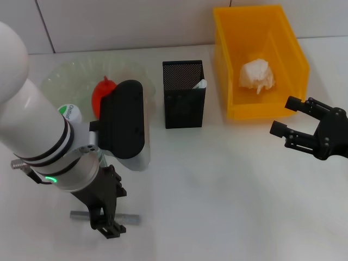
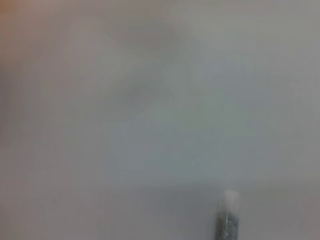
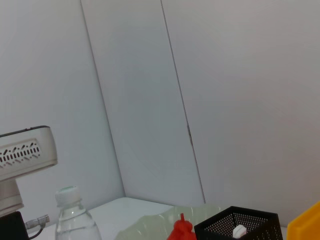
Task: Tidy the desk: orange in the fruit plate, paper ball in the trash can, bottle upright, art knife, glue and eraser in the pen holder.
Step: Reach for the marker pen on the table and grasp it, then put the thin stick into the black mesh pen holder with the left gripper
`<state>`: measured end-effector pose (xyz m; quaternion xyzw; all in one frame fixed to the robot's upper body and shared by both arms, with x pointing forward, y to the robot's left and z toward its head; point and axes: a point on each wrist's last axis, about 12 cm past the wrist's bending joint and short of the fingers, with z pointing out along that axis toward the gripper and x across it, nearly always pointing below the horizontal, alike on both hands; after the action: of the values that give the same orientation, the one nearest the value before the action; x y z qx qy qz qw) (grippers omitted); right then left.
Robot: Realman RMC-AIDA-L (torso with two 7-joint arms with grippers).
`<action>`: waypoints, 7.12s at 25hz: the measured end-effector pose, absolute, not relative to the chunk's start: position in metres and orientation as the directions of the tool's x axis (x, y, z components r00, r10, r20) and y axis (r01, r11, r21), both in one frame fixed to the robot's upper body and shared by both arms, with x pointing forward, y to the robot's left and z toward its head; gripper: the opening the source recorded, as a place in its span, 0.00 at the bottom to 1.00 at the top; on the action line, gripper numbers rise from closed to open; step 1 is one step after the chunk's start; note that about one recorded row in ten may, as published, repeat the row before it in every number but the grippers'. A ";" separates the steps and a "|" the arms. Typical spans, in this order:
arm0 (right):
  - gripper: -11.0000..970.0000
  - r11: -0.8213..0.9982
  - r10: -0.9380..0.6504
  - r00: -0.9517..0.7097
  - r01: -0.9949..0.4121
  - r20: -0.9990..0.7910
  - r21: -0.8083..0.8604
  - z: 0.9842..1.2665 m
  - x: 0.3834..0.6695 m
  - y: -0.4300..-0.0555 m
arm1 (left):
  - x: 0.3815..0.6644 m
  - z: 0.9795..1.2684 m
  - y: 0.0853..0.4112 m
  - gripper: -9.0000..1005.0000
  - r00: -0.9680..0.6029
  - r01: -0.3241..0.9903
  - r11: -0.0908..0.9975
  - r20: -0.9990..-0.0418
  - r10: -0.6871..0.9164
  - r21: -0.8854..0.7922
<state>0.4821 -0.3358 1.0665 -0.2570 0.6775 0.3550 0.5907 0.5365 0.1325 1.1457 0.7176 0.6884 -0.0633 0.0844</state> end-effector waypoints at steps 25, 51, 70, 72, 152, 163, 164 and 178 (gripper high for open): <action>0.85 0.608 0.079 -0.173 -0.772 -0.982 0.185 1.066 0.482 -0.331 | 0.542 1.131 0.143 0.60 0.002 1.000 0.000 -0.180 0.984 0.008; 0.85 0.605 0.079 -0.172 -0.775 -0.982 0.185 1.066 0.480 -0.333 | 0.542 1.129 0.139 0.34 0.058 0.998 -0.054 -0.163 0.985 0.029; 0.85 0.604 0.081 -0.170 -0.775 -0.982 0.184 1.067 0.481 -0.333 | 0.540 1.123 0.139 0.34 0.096 0.995 -0.092 -0.147 0.984 0.038; 0.85 0.604 0.082 -0.170 -0.775 -0.982 0.185 1.067 0.481 -0.333 | 0.540 1.123 0.139 0.34 0.097 0.995 -0.092 -0.146 0.985 0.037; 0.85 0.647 0.085 -0.156 -0.743 -0.984 0.174 1.067 0.482 -0.341 | 0.615 1.123 0.110 0.15 0.227 0.830 0.463 -0.946 0.230 0.311; 0.85 0.640 0.082 -0.168 -0.747 -0.982 0.181 1.065 0.483 -0.337 | 0.618 1.119 0.113 0.15 0.204 0.816 0.485 -0.941 0.269 0.315; 0.85 0.640 0.082 -0.168 -0.747 -0.982 0.181 1.065 0.483 -0.337 | 0.617 1.118 0.113 0.15 0.201 0.818 0.483 -0.942 0.269 0.313; 0.85 0.632 0.081 -0.174 -0.752 -0.981 0.186 1.064 0.482 -0.335 | 0.622 1.120 0.113 0.21 0.154 0.796 0.542 -0.955 0.253 0.272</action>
<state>0.4817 -0.3345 1.0636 -0.2462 0.6811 0.3509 0.5936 0.6220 0.1130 1.1203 0.4273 0.6136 -0.2159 0.6279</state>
